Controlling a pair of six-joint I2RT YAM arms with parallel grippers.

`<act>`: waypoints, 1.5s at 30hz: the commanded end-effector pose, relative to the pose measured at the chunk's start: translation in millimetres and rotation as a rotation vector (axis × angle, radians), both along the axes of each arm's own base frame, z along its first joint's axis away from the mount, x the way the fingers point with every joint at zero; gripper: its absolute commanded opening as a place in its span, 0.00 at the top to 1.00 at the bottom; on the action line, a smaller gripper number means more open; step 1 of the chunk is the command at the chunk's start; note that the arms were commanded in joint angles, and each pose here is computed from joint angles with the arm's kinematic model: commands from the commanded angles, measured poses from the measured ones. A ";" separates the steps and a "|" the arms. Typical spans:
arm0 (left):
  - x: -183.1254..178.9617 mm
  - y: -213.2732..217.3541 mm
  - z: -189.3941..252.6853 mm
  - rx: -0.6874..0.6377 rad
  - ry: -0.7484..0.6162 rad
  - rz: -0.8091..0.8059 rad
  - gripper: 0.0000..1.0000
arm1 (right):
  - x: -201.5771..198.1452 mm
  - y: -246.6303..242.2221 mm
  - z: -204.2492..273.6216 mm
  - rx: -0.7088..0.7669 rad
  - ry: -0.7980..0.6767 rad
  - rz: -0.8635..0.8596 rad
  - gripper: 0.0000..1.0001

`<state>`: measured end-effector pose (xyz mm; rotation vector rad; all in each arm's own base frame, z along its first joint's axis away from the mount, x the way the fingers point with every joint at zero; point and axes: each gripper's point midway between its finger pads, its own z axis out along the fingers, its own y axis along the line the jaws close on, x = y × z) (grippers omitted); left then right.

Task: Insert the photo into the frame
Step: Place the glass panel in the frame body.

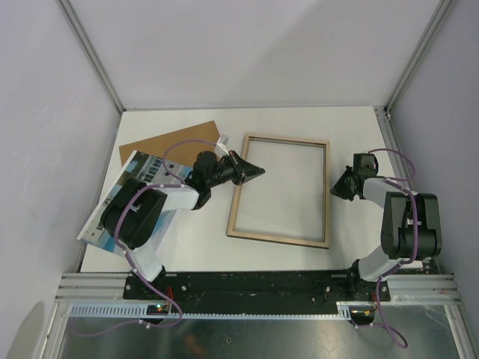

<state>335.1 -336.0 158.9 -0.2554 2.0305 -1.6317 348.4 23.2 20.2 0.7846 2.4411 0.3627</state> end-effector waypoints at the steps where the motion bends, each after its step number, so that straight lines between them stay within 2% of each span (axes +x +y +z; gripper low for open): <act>1: 1.6 -3.4 25.2 -0.044 -0.089 0.004 1.00 | -9.9 -1.1 -13.5 -0.006 0.052 -0.003 0.85; 45: -0.7 -8.6 37.3 -0.066 -0.172 -0.033 1.00 | -9.7 0.1 -16.0 -0.004 0.055 0.005 0.87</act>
